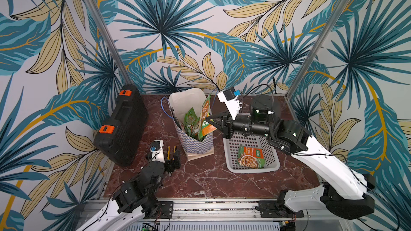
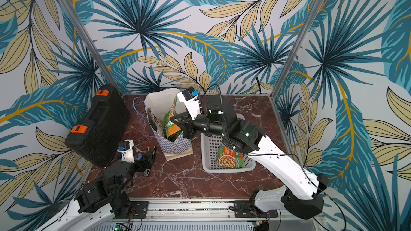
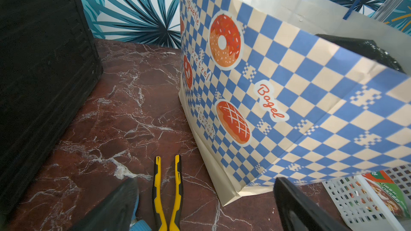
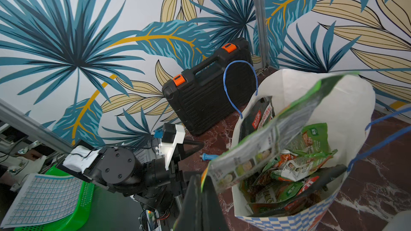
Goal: Place the condiment packets inside the bag
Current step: Place the condiment packet in the paper bag, then move the storage box to the center of the board.
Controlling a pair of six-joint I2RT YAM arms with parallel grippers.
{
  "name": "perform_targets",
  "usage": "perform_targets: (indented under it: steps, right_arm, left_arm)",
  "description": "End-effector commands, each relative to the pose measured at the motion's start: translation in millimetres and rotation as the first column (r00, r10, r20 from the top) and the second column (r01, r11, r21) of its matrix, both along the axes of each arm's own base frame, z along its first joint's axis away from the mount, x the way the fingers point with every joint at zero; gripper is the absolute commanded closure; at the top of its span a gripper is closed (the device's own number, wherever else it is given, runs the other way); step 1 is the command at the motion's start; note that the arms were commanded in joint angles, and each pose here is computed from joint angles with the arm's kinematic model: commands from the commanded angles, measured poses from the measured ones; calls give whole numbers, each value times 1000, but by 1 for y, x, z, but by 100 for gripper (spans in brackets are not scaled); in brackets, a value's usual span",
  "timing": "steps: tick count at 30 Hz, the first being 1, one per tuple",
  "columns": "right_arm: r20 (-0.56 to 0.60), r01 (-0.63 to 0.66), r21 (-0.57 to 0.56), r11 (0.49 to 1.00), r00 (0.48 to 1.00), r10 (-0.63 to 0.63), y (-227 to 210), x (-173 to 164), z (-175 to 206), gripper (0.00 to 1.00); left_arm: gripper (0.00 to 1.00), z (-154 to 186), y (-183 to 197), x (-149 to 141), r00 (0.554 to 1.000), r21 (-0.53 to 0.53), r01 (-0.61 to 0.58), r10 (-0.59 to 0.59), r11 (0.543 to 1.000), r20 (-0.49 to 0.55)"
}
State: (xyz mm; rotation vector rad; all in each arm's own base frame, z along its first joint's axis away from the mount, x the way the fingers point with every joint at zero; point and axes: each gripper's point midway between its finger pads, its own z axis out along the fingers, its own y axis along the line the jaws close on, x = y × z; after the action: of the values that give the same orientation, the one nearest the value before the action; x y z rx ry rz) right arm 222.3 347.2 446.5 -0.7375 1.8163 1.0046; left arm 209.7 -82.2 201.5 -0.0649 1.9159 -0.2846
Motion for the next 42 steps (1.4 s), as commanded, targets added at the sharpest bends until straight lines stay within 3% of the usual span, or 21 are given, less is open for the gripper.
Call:
perform_targets:
  steps: [1, 7, 18, 19, 21, 23, 32, 42]
  right_arm:
    - [9, 54, -103, 993, 999, -54, 7, 16, -18, 100]
    - [2, 119, -236, 965, 993, -122, 23, 46, -46, 100]
    - [62, 237, -448, 862, 970, -234, 29, 89, -91, 100]
    - [64, 243, -456, 856, 968, -241, 29, 90, -92, 93]
    - [62, 250, -458, 853, 966, -250, 27, 91, -91, 68]
    - [60, 247, -455, 856, 967, -247, 26, 89, -88, 56]
    - [78, 293, -455, 841, 954, -290, -9, 73, -78, 47]
    - [93, 380, -466, 799, 919, -383, -68, 50, -104, 31]
  left_arm:
    - [0, -2, 2, -1, 1000, 1, -7, 7, 1000, -2]
    - [0, -2, 2, -1, 1000, 1, -8, 8, 1000, -1]
    - [0, -2, 1, 0, 1000, 2, -5, 5, 1000, -1]
    - [0, -3, 1, -1, 1000, 2, -4, 4, 1000, -2]
    - [0, -3, 1, 0, 1000, 2, -5, 5, 1000, -2]
    - [0, -2, 1, 0, 1000, 2, -5, 5, 1000, -1]
    - [0, -3, 1, 0, 1000, 3, -5, 5, 1000, -1]
    - [0, -2, 3, 0, 1000, 7, -13, 13, 1000, 4]
